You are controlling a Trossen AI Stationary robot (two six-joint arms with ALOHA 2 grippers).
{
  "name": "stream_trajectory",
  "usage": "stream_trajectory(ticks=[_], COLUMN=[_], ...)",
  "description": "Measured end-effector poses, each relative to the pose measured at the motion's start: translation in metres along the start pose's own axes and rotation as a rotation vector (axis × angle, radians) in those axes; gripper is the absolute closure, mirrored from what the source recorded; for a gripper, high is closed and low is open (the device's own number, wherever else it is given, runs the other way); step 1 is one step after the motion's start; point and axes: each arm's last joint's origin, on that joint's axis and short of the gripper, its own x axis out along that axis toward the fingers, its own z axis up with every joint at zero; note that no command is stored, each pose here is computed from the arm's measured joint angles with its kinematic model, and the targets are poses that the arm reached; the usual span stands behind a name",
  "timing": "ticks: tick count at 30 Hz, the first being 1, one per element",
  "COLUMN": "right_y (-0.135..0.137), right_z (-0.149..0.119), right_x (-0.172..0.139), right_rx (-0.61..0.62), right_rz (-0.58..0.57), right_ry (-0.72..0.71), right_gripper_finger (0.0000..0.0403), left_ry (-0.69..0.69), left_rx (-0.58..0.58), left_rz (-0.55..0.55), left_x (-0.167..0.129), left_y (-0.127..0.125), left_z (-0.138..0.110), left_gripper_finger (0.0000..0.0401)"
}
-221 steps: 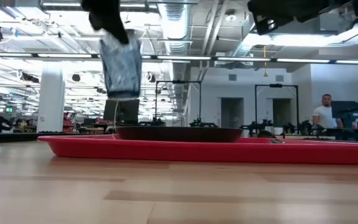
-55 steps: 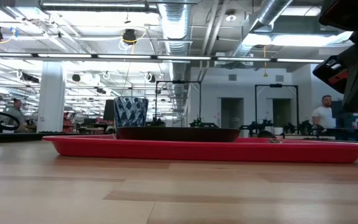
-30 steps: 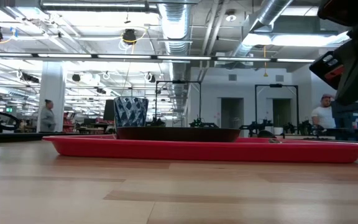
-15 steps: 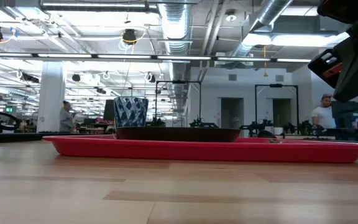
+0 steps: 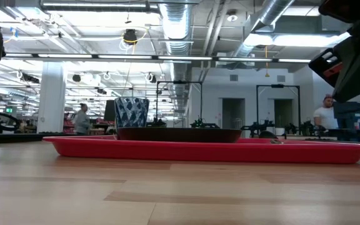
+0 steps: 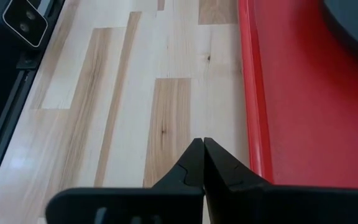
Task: Pick and place plate/cup/fork/spoon on tray
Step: Put the pink fork to the right of the black plate on the red serving tray
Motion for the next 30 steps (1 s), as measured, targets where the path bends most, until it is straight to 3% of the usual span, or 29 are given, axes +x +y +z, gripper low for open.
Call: stream_trajectory(ticks=[6,11,15,30], right_y=[0.0,0.0,0.0,0.0], right_z=[0.0,0.0,0.0,0.0], right_x=[0.0,0.0,0.0,0.0], right_rx=[-0.01,-0.007,-0.008,-0.008], right_rz=[-0.006,-0.005,-0.004,-0.005], right_ry=[-0.004,-0.004,-0.005,-0.007], right_gripper_finger=[0.0389,0.0388,0.0389,0.0389], left_ry=[0.007,-0.08,-0.065,-0.06], left_rx=[0.004,0.034,0.041,0.118], left_rz=[-0.058,-0.142,-0.135,-0.139], left_x=[0.014,0.019,0.02,0.02], left_y=[0.01,0.012,0.015,0.014], left_z=[-0.007,-0.008,-0.01,-0.01], left_gripper_finger=[0.0223,0.0223,0.0233,0.0392])
